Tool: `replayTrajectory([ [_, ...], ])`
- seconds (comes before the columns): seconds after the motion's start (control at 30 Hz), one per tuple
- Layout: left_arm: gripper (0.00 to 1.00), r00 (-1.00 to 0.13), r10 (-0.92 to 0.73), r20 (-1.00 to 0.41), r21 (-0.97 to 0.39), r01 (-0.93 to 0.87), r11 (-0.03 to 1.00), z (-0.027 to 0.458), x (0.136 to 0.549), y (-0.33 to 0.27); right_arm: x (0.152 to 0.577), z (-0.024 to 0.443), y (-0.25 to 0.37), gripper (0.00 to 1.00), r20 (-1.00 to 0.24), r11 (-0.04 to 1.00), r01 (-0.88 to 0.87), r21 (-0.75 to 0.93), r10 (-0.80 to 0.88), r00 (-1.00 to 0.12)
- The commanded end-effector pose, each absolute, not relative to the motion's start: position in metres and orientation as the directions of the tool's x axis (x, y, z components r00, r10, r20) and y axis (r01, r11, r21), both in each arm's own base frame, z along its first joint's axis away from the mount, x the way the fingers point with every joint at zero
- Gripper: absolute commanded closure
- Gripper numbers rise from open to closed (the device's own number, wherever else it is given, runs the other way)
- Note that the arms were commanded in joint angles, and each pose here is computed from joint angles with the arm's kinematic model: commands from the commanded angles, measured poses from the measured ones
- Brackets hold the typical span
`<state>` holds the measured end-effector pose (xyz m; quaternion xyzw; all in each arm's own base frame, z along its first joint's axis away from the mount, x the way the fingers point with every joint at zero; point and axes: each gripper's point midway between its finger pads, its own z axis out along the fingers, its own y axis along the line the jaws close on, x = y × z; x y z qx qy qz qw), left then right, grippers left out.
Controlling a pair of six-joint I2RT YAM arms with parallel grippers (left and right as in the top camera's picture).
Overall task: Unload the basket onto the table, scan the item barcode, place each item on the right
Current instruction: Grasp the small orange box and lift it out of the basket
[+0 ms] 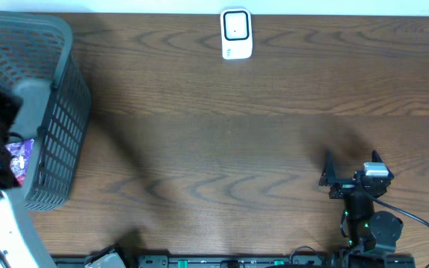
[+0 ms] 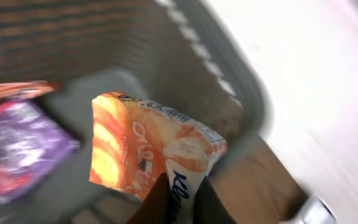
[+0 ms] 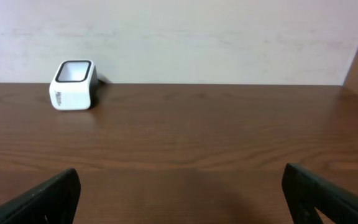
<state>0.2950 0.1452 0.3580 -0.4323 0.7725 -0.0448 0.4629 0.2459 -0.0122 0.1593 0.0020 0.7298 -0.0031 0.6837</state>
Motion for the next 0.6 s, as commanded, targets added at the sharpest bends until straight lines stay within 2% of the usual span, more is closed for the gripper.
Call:
replayTrajectory([
  [0.0, 0.93, -0.289, -0.627, -0.723, -0.463, -0.472, 0.75, 0.378, 0.301, 0.099, 0.245, 0.159, -0.015, 0.01, -0.998, 1.0, 0.018, 0.008, 0.01, -0.064],
  [0.17, 0.93, -0.387, -0.472, -0.792, -0.382, -0.288, 0.878, 0.391, 0.3, 0.048, 0.245, 0.159, -0.015, 0.01, -0.998, 1.0, 0.018, 0.008, 0.01, -0.064],
  [0.27, 0.93, -0.452, -0.319, -0.833, -0.307, -0.102, 0.946, 0.396, 0.297, 0.001, 0.245, 0.159, -0.015, 0.01, -0.998, 1.0, 0.018, 0.008, 0.01, -0.064],
  [0.43, 0.93, -0.522, -0.105, -0.846, -0.212, 0.149, 0.966, 0.385, 0.294, -0.062, 0.245, 0.159, -0.015, 0.01, -0.998, 1.0, 0.018, 0.008, 0.01, -0.064],
  [0.57, 0.93, -0.615, -0.011, -0.789, -0.204, 0.244, 0.948, 0.35, 0.299, -0.099, 0.245, 0.159, -0.015, 0.01, -0.998, 1.0, 0.018, 0.008, 0.01, -0.064],
])
